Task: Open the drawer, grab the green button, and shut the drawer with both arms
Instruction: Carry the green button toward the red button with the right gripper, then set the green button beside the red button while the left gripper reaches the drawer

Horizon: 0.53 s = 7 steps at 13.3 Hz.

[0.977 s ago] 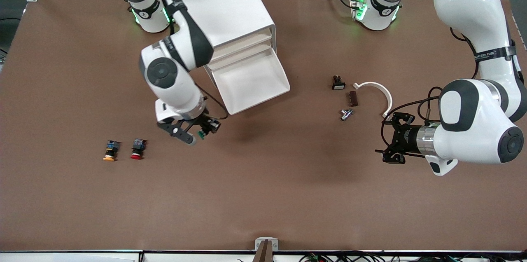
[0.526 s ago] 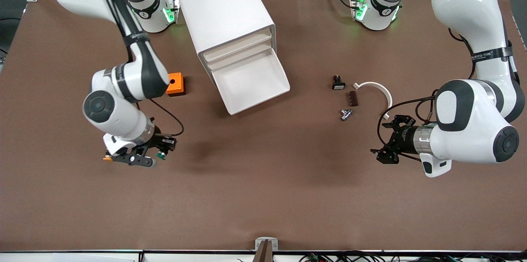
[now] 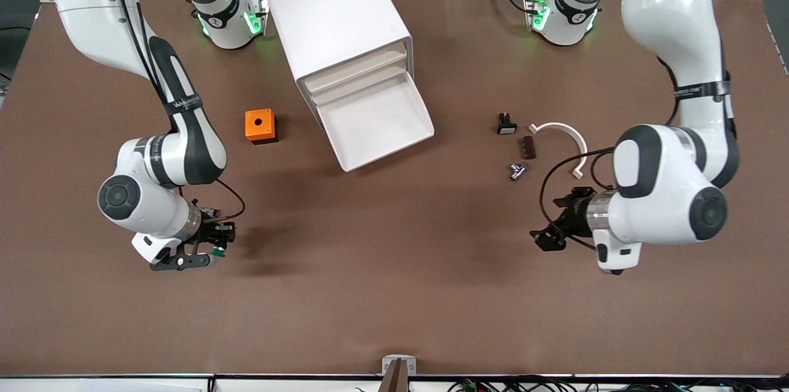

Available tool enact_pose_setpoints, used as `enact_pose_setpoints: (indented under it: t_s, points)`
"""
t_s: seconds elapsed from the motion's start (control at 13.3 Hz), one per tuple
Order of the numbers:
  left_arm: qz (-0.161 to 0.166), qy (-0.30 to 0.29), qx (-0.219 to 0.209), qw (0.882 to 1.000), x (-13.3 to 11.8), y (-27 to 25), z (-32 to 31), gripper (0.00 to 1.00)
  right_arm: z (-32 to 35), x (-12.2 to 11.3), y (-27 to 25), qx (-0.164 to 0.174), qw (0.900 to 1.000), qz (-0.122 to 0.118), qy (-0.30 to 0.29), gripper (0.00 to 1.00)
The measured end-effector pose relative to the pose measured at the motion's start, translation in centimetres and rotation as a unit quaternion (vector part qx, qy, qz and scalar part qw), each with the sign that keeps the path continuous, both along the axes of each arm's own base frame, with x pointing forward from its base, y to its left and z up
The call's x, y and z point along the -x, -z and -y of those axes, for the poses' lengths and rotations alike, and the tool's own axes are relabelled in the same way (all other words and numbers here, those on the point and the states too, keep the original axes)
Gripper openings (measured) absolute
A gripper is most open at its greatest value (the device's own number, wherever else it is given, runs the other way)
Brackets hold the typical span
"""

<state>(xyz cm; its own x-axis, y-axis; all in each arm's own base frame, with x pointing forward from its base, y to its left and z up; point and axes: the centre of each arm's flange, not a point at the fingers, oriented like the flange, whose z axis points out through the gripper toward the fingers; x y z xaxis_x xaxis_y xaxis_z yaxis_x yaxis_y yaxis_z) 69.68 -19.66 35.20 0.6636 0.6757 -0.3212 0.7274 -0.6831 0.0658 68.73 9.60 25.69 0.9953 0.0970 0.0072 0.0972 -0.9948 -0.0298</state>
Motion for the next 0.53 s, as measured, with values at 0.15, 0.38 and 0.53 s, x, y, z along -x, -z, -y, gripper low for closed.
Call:
enact_pose_setpoints:
  t_s: [0.15, 0.38, 0.53]
  points:
    - [0.016, 0.027, 0.001, 1.0, 0.4, 1.8, 3.5, 1.0, -0.4, 0.4, 1.4, -0.001, 1.0, -0.004, -0.006, 0.43]
    - [0.035, 0.066, 0.016, 0.997, 1.9, 4.1, 9.8, 1.0, -0.6, 1.7, 3.9, -0.002, 1.0, -0.002, -0.011, 0.43]
    - [0.032, 0.097, 0.015, 0.995, 3.9, 5.7, 14.2, 1.0, -0.7, 2.8, 5.5, -0.001, 1.0, -0.006, -0.016, 0.43]
